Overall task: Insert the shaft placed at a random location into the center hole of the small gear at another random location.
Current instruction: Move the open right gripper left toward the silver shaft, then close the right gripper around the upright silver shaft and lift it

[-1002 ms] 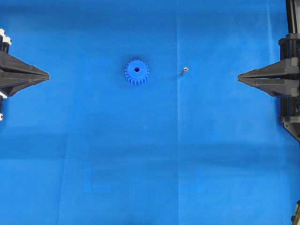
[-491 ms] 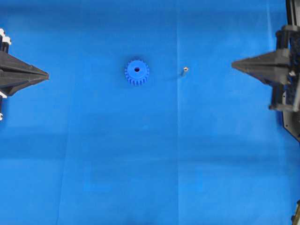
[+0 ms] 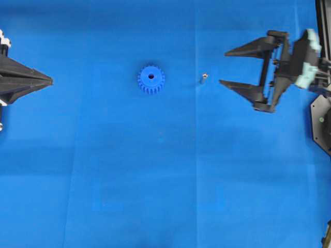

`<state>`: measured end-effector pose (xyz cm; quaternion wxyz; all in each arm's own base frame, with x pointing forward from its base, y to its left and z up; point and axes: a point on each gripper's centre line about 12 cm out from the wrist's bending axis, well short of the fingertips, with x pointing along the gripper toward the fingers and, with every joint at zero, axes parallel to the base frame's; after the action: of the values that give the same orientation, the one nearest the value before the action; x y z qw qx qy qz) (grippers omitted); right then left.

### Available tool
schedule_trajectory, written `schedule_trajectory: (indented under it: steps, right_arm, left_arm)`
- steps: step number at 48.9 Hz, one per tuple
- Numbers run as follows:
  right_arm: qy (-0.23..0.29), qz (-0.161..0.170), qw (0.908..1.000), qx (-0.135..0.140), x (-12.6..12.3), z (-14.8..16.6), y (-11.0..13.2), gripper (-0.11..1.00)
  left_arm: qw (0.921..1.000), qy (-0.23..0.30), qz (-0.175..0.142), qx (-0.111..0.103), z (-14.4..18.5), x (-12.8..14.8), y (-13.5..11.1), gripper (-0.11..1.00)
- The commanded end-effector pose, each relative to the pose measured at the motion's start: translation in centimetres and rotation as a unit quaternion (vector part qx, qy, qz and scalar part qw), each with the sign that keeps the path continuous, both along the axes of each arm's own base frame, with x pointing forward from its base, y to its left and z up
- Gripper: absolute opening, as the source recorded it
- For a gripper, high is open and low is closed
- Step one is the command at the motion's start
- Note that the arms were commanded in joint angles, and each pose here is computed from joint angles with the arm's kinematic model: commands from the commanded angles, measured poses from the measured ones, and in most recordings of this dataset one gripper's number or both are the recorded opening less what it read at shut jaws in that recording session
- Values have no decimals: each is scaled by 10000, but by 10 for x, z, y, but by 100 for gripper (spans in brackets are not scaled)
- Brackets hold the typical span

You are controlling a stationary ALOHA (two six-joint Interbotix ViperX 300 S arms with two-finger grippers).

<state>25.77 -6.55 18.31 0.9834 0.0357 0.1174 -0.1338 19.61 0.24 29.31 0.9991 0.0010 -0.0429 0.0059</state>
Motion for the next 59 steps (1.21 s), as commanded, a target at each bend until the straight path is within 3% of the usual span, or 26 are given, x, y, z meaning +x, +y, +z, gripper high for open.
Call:
schedule_trajectory:
  steps: [1,5,22,45,48,59]
  right_arm:
    - [32,-114,9999,67,9,-13,-5,86]
    - [96,-238,9996,131,17,-28,-10,79]
    - [506,-385,9976,263,37,-69,-19,83]
    - [618,-375,9970,286,34,-76,-18,79]
    - [656,-353,9968,290,34,-76,-17,70]
    - [712,-180,9971,222,35,-77,-13,10]
  left_arm:
    - [10000,-84,38,1,6,1,2,0]
    - [10000,-61,54,1,4,1,2,0]
    - [10000,-15,76,-7,1,1,3,0]
    - [9999,15,133,-31,0,0,5,0]
    - [9999,14,135,-39,0,0,5,0]
    - [9999,15,141,-31,0,0,6,0]
